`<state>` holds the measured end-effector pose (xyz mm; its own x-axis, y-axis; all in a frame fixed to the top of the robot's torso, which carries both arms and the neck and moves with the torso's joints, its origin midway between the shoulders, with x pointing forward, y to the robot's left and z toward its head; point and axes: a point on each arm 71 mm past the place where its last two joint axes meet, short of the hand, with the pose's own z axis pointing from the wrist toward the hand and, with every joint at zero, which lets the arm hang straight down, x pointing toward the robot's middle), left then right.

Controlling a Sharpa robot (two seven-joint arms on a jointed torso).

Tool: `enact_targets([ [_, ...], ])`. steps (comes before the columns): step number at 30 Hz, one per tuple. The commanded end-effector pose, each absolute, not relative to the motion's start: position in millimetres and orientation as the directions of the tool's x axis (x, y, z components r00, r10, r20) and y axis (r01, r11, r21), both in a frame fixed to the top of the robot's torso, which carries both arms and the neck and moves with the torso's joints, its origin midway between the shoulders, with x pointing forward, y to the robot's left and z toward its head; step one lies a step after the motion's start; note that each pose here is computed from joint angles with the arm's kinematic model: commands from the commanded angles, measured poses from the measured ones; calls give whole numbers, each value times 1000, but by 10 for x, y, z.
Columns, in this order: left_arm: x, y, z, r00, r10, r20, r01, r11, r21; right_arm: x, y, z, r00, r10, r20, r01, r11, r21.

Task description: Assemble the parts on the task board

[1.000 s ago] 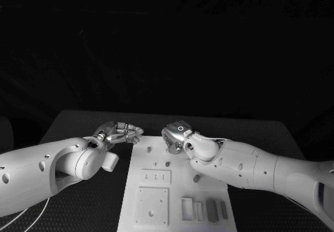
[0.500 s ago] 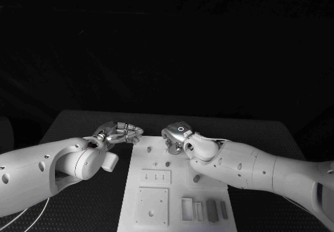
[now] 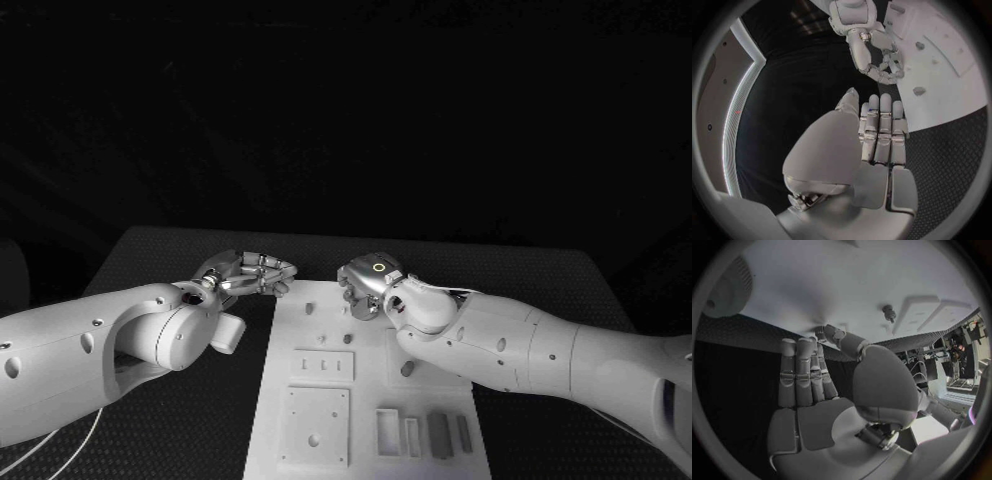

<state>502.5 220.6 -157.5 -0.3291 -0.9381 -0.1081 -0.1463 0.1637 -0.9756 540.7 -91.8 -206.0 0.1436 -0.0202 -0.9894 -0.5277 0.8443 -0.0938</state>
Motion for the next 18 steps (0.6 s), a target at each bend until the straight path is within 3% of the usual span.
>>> enact_targets([
  [1, 5027, 2191, -1557, -340, -934, -107, -136, 162, -977, 5389, -917, -2039, 159, 6, -987, -535, 841, -81],
  [9, 5027, 2217, -1556, -335, -936, -109, -136, 162, -977, 5355, -1070, -1943, 171, 72, -983, -528, 849, -30],
  [12, 5021, 2229, -1555, -333, -937, -109, -137, 162, -977, 5359, -1179, -1807, 145, 136, -980, -510, 859, 44],
  [18, 5010, 2248, -1553, -332, -937, -108, -137, 161, -977, 5380, -1440, -1615, 76, 153, -985, -479, 872, 99],
])
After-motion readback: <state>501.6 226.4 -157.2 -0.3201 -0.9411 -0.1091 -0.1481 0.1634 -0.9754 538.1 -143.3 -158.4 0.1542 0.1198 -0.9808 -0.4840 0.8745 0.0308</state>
